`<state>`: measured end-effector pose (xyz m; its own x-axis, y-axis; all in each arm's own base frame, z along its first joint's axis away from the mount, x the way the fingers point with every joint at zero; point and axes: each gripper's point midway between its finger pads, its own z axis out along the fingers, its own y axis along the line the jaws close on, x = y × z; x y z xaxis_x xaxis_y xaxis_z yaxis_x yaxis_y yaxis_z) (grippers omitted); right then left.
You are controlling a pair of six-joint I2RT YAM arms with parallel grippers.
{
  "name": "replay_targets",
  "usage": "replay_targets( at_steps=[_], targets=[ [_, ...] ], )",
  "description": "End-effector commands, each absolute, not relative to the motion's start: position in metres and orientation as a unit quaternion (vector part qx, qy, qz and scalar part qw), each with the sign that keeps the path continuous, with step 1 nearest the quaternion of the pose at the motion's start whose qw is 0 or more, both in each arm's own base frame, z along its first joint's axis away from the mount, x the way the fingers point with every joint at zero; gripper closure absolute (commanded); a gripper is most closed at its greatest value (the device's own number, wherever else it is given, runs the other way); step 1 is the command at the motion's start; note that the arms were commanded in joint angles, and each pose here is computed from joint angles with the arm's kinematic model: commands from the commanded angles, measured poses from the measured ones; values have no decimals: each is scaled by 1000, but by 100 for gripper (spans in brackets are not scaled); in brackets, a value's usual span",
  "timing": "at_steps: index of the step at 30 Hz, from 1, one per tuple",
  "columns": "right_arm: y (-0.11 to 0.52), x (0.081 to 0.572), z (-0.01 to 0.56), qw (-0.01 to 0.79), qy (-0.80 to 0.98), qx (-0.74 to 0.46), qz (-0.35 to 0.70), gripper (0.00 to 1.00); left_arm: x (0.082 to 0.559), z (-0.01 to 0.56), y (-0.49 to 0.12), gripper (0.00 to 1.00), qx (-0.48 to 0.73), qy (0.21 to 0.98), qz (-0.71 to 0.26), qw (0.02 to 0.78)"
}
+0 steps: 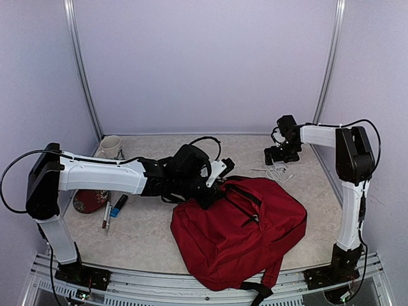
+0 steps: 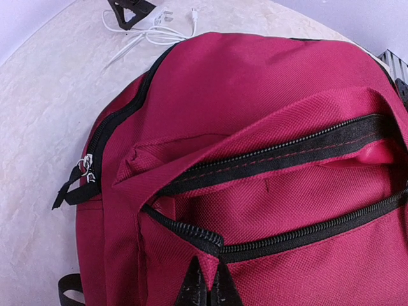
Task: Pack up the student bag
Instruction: Pick up the charger from the center of the board.
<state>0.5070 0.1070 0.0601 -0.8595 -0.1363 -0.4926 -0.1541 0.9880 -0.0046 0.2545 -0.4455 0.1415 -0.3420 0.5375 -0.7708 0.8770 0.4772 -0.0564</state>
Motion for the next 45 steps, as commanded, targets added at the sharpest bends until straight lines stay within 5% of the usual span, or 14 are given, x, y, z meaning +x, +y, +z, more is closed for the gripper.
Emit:
replay_targets(
  at_steps=[1, 11, 13, 18, 23, 27, 33, 38, 45],
  targets=[
    [86, 517, 52, 232, 967, -92, -42, 0, 253, 170, -451, 100, 461, 761, -249, 381],
    [104, 497, -2, 156, 979, -127, 15, 10, 255, 164, -455, 100, 469, 762, -243, 375],
    [105, 494, -3, 154, 980, -127, 17, 18, 255, 163, -454, 100, 468, 763, -241, 375],
    [96, 491, 3, 161, 979, -124, -3, 56, 255, 165, -454, 100, 468, 763, -239, 378],
    [99, 496, 33, 199, 972, -125, 4, 72, 256, 167, -454, 100, 471, 760, -236, 381],
    [106, 500, 81, 250, 960, -125, 25, 89, 256, 173, -455, 100, 470, 757, -240, 386],
    [133, 494, 208, 375, 911, -124, 121, 99, 255, 182, -458, 100, 470, 749, -250, 394],
    [174, 449, 325, 477, 829, -150, 251, 100, 249, 192, -462, 100, 470, 736, -284, 395],
    [246, 354, 420, 518, 740, -239, 355, 100, 251, 193, -461, 100, 465, 735, -289, 400]
  ],
)
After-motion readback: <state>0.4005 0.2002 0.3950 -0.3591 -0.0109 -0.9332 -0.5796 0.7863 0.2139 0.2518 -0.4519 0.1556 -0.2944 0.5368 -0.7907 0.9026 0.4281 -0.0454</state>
